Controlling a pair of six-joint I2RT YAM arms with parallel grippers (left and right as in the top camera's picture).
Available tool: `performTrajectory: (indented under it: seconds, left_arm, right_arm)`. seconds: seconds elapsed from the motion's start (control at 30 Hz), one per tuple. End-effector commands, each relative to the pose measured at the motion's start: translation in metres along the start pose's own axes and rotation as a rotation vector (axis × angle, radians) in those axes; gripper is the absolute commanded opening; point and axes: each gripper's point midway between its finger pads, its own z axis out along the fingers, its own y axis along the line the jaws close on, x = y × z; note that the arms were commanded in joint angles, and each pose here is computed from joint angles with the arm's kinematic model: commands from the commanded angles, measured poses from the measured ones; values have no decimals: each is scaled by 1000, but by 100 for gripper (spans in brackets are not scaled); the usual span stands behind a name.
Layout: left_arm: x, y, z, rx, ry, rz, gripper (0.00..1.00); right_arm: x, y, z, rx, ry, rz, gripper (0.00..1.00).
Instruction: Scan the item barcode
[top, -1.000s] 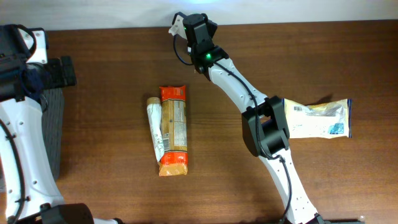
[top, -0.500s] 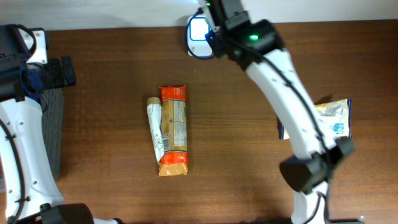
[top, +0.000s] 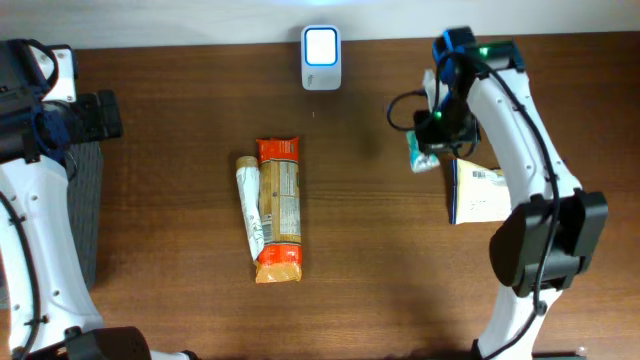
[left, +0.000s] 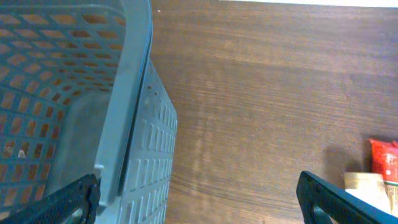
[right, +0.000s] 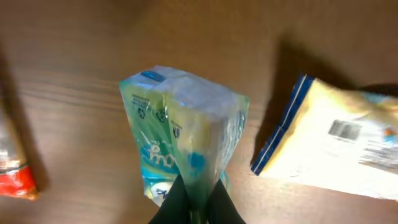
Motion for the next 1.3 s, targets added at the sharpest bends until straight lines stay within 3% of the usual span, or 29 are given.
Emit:
performTrajectory:
  seconds: [0.0, 0.1, 0.13, 0.17, 0.2, 0.27, 0.4, 0.53, 0.57, 0.6, 0.63, 0.8, 0.93, 1.07, 1.27]
  left_arm:
    - [-2, 1, -1, -1, -7, -10, 99]
    - [-2, 1, -1, -1, -7, -10, 99]
    - [-2, 1, -1, -1, -7, -10, 99]
    - [-2, 1, -1, -1, -7, -10, 99]
    - [-2, 1, -1, -1, -7, -10, 99]
    - [-2, 1, -1, -1, -7, -10, 99]
    - [-2, 1, -1, -1, -7, -10, 99]
    - [-2, 1, -1, -1, -7, -10, 99]
    - [-2, 1, -1, -1, -7, -10, 99]
    - [-2, 1, -1, -1, -7, -10, 99]
    - [-2, 1, -1, -1, -7, -10, 99]
    - [-2, 1, -1, -1, -7, -10, 99]
    - [-2, 1, -1, -1, -7, -10, 99]
    - [-2, 1, -1, -1, -7, -10, 99]
    - [-2, 1, -1, -1, -7, -10, 99]
  right_arm:
    - [11, -16, 36, -20, 56, 62, 4]
    - [23, -45, 59, 58, 90, 95, 9]
    - [26, -51, 61, 67, 100, 104, 18]
    - [28, -54, 61, 64, 107, 116, 43]
    - [29, -54, 61, 65, 112, 116, 58]
    - [31, -54, 58, 64, 120, 116, 69]
    - [26, -39, 23, 1, 112, 107, 69]
    - [-11, 20, -16, -310, -37, 72, 69]
    - [-19, 36, -17, -368, -66, 45, 77]
    - [-23, 50, -13, -400, -84, 12, 94]
    - [-25, 62, -11, -420, -91, -12, 100]
    - [-22, 167, 33, -511, -114, -185, 99]
    - [-13, 228, 73, -526, -79, -219, 96]
    - [-3, 239, 118, -461, -11, -179, 83]
    - [11, 253, 157, -474, 84, -119, 75]
